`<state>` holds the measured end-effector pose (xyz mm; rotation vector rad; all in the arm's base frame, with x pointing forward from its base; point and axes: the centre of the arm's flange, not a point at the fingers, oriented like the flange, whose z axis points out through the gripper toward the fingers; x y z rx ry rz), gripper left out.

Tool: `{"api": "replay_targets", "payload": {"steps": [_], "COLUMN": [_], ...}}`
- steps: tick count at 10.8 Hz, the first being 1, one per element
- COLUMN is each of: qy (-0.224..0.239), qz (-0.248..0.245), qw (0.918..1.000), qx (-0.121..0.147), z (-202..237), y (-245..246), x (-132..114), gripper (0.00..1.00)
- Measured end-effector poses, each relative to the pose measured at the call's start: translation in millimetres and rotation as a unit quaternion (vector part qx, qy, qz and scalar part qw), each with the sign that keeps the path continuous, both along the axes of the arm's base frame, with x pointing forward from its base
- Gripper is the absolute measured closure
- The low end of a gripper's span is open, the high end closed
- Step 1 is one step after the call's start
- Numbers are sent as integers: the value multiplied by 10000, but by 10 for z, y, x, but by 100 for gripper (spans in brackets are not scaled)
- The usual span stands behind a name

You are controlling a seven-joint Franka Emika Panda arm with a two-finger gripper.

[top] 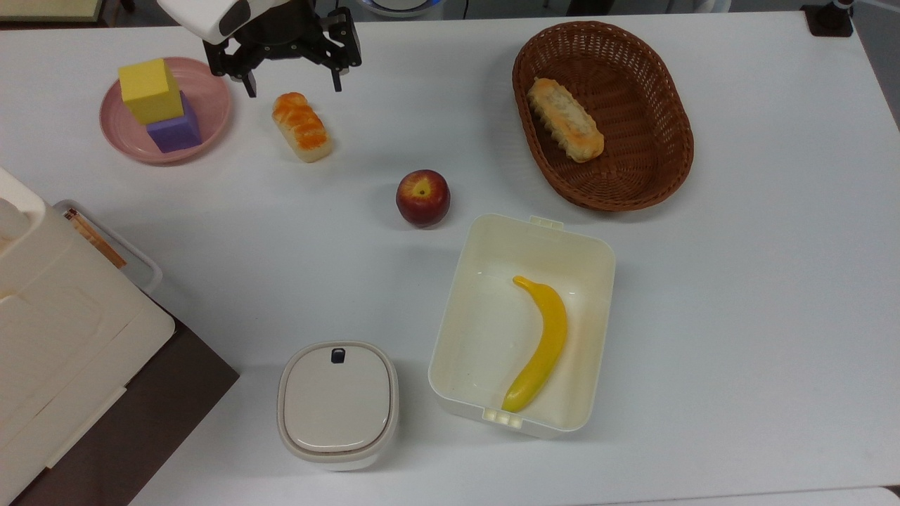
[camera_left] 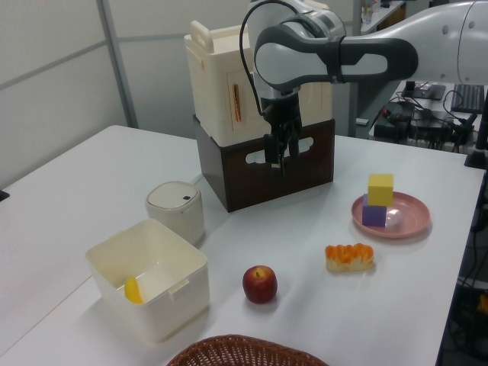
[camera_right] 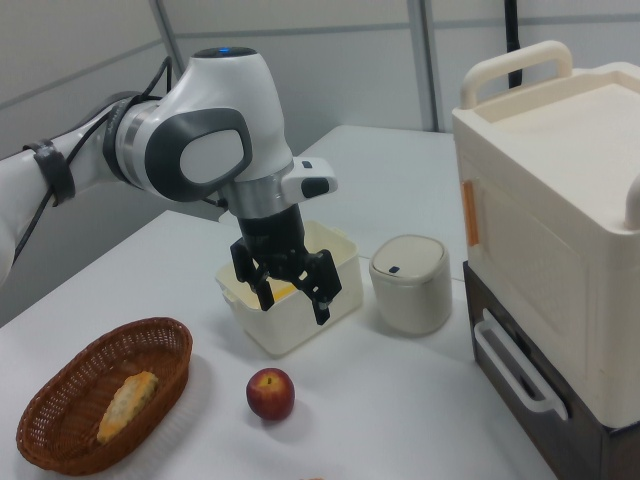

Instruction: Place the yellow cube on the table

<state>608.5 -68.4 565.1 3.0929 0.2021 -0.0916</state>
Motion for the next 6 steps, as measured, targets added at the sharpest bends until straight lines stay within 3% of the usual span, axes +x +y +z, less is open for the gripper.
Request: {"api": "replay_targets", "payload": {"steps": [6], "qy": [281], "qz": [190], "qw": [9994], "qx": [26], "z": [-307], "y": [122], "x": [68], "gripper": [0]}}
